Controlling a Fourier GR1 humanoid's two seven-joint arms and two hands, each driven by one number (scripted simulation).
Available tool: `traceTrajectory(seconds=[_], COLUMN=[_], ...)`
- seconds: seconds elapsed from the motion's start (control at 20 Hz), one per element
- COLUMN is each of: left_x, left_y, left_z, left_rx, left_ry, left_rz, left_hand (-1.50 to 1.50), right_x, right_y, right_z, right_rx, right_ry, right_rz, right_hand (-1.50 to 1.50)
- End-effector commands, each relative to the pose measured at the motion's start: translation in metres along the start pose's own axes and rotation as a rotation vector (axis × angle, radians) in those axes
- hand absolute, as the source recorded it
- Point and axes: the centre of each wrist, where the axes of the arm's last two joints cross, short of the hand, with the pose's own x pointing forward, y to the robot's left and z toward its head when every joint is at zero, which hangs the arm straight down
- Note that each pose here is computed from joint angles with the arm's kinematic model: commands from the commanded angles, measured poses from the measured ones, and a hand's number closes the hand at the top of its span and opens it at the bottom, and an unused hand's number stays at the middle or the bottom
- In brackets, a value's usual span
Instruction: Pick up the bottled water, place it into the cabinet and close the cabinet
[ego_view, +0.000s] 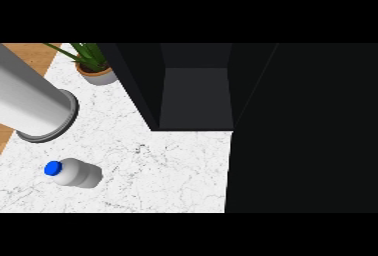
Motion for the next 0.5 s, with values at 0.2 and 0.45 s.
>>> traceTrajectory(seconds=[0.2, 0.45], left_x=[0.004, -0.033], left_y=[0.02, 0.027], left_z=[0.03, 0.025], left_rx=[0.028, 0.047], left_ry=[0.13, 0.184], left_rz=[-0.107, -0.064], left_hand=[-1.5, -1.5], right_x=[0.042, 0.049], right_y=[0.013, 0.017], right_z=[0.028, 0.03], right_rx=[0.025, 0.023], right_ry=[0.005, 0.021], right_rz=[-0.001, -0.022], right_hand=[-1.5, -1.5])
